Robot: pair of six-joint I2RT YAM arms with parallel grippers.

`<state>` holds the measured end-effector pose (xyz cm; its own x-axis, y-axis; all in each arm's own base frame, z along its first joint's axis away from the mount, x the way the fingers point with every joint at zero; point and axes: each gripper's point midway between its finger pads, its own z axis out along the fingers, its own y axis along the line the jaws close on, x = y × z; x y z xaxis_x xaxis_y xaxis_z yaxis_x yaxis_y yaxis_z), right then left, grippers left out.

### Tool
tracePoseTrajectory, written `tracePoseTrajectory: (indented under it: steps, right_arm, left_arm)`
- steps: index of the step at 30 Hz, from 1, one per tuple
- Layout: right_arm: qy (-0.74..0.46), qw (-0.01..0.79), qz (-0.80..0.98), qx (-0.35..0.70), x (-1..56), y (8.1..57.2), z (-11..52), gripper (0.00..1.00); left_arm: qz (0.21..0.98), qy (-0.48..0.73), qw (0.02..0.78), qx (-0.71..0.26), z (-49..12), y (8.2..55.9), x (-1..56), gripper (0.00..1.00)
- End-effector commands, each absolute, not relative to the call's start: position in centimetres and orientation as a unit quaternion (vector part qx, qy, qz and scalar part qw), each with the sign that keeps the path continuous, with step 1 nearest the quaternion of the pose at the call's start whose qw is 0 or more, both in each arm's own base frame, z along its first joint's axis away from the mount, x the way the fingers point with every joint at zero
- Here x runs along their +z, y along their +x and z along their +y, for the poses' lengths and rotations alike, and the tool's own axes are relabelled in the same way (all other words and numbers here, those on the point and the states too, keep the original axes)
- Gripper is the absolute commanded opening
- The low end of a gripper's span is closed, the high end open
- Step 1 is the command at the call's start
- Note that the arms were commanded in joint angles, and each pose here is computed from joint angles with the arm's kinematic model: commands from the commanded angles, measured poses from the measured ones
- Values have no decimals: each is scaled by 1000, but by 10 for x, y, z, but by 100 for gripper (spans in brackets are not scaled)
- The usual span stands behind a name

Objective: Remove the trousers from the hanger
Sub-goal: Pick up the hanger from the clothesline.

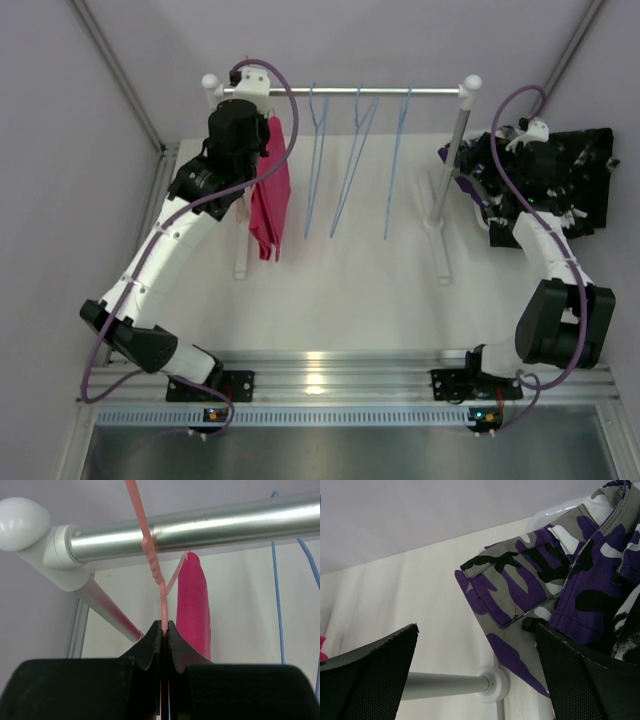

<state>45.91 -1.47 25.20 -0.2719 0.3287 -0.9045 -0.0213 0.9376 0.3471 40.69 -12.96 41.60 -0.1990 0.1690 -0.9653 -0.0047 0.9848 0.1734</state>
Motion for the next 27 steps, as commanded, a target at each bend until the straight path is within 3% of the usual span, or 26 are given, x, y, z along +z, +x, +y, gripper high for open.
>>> tracePoseTrajectory:
  steps: [1, 9, 21, 27]
  right_arm:
    - [78, 613, 771, 153, 266, 465, -6, 99]
    - [77, 613, 771, 153, 267, 463, -6, 99]
    - [69, 602, 780, 153, 264, 451, 7, 99]
    - [76, 634, 761, 118, 300, 428, 1, 99]
  left_arm:
    - [700, 7, 713, 26, -125, 398, 499, 0]
    - [681, 4, 732, -15, -126, 373, 534, 0]
    - [679, 0, 732, -49, -111, 331, 539, 0]
    - [681, 11, 729, -65, -111, 318, 535, 0]
